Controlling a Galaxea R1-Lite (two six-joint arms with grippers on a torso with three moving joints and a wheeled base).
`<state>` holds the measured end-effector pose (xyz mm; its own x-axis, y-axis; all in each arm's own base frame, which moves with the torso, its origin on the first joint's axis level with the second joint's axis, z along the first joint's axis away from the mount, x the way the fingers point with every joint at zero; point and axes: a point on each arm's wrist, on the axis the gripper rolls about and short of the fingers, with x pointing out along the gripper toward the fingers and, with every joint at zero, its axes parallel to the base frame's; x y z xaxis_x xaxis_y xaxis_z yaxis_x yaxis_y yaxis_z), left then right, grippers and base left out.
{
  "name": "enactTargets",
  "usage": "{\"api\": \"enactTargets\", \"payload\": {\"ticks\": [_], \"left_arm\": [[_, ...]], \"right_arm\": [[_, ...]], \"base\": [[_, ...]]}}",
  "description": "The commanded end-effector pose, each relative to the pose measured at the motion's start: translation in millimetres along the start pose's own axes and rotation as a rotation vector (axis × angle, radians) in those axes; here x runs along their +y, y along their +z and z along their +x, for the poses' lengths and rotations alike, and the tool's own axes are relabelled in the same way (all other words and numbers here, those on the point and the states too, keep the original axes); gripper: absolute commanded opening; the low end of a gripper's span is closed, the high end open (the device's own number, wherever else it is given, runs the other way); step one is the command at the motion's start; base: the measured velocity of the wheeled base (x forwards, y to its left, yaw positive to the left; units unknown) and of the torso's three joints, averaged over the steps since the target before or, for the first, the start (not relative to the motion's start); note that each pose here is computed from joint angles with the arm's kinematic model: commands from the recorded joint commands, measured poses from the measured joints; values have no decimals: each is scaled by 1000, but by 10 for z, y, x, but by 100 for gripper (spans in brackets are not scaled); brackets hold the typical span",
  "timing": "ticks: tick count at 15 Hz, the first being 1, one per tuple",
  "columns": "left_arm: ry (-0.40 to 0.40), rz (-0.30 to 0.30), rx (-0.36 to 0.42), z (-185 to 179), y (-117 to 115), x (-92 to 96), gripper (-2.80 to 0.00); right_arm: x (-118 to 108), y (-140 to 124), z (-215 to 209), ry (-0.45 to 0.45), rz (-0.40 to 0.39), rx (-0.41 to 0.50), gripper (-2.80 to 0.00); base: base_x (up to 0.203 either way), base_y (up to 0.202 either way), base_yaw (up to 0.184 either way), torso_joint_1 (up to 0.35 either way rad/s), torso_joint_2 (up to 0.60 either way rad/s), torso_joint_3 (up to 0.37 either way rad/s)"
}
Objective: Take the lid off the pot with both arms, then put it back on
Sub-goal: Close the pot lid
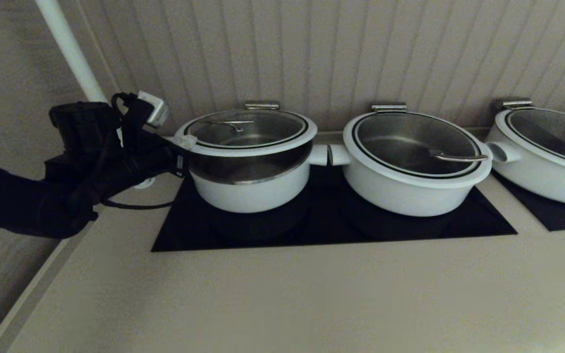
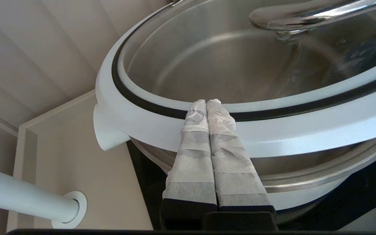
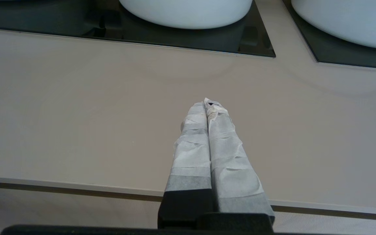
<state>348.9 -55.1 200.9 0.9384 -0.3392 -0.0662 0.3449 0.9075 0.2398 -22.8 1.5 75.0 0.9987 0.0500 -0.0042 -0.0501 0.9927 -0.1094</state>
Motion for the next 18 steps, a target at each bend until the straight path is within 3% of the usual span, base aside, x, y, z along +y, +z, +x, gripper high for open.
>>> {"api": "enactTargets", "payload": {"ticks": [1, 11, 15, 18], "left_arm": [[-4, 0, 8, 30, -43, -7, -280], [-14, -11, 51, 80, -194, -31, -280], [-3, -1, 9, 48, -302, -65, -280], [-8, 1, 36, -6, -393, -100, -280]], "right_arm": [[0, 0, 1, 1, -1, 2, -280], [0, 0, 1, 1, -1, 2, -280], [0, 0, 1, 1, -1, 2, -280], [0, 0, 1, 1, -1, 2, -280]], "base": [[0, 0, 0, 0, 0, 0], [0, 0, 0, 0, 0, 0], [0, 0, 0, 0, 0, 0], [0, 0, 0, 0, 0, 0]]}}
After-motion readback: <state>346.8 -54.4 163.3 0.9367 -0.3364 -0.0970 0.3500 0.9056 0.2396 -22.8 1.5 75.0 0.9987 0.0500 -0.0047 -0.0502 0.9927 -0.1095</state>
